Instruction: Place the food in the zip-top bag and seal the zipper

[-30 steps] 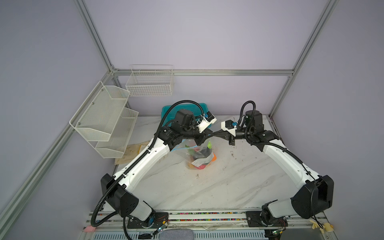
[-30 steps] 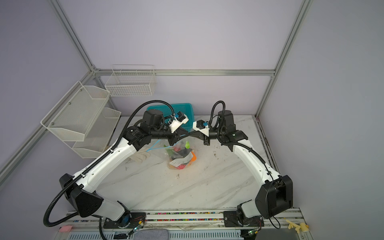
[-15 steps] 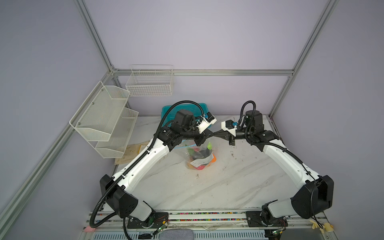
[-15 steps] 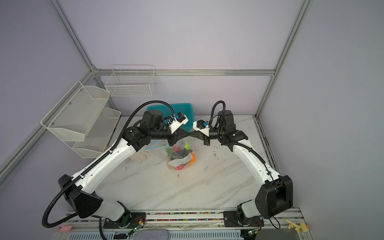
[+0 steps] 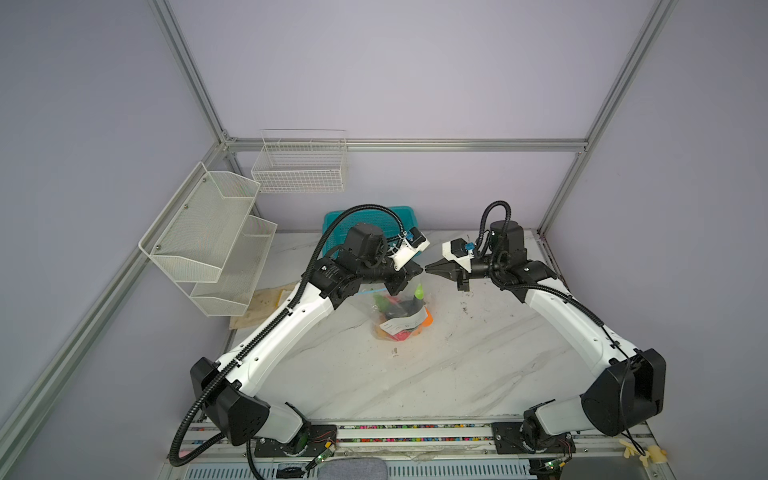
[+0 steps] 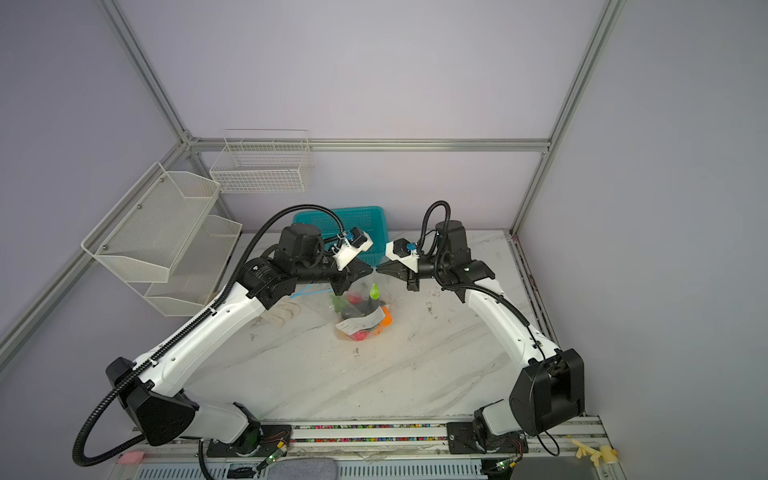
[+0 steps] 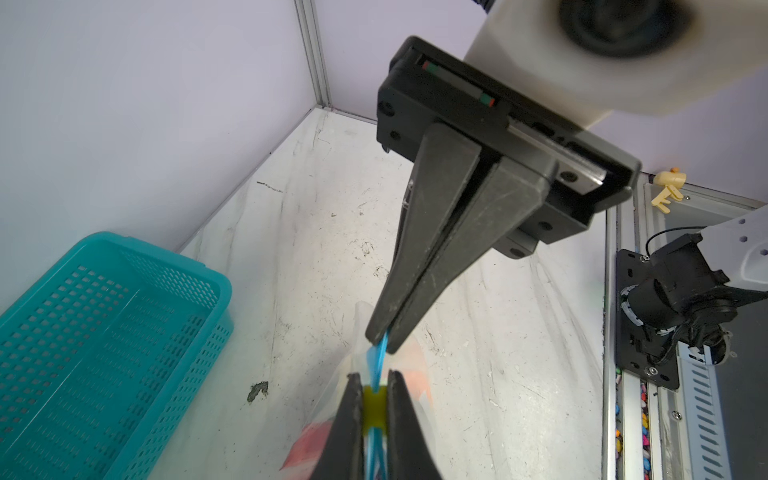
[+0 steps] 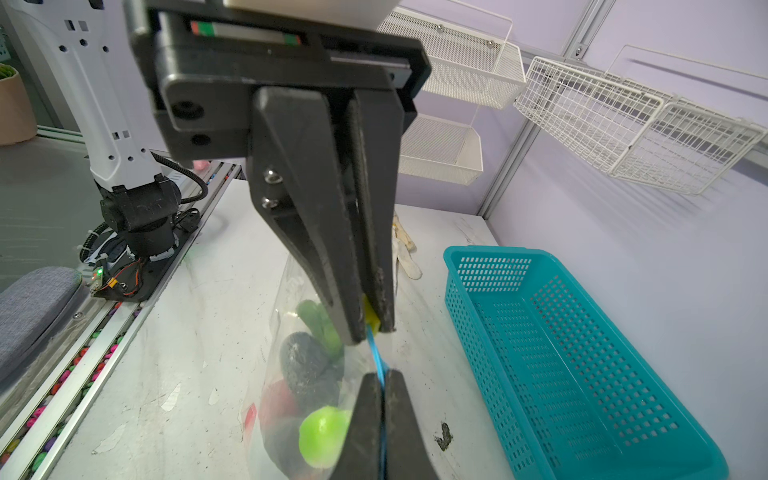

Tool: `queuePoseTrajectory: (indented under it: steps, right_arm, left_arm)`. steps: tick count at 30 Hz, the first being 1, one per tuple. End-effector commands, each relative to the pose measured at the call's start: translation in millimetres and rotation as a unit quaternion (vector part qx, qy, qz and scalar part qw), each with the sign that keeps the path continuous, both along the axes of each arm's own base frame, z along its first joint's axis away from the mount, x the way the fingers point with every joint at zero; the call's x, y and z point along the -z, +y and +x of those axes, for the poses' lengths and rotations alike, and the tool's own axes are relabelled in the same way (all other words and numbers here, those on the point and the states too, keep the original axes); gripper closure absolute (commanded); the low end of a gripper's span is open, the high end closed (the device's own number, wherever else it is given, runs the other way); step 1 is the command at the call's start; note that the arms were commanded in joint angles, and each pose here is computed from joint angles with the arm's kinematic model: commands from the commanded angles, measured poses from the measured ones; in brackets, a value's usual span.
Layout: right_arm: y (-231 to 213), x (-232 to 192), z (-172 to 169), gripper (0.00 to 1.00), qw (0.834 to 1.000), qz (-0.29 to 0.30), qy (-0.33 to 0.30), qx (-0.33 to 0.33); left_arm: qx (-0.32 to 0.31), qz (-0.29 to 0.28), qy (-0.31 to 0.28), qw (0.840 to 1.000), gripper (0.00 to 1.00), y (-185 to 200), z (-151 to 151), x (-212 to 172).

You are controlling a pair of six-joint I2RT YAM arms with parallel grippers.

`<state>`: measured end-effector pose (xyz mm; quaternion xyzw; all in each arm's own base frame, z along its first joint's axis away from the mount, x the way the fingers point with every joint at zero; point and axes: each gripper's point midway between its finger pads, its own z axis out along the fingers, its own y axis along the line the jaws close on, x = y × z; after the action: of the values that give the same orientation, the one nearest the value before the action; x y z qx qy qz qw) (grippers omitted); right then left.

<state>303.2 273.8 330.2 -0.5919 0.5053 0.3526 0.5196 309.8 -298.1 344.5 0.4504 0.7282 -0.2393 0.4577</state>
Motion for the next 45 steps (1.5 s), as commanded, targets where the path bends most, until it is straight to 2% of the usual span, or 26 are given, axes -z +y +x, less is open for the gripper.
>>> queuePoseTrajectory:
  steps: [1, 45]
  right_arm:
    - [-8, -8, 12, 1.00, 1.000, 0.001, -0.016, 0.022]
    - [-18, -8, 35, 1.00, 0.996, -0.018, -0.021, 0.086]
  left_arm:
    - [-0.029, 0.026, -0.021, 0.999, 0.91, 24, -4, -2]
    - [-0.090, 0.075, 0.002, 0.993, 0.89, 71, -31, 17]
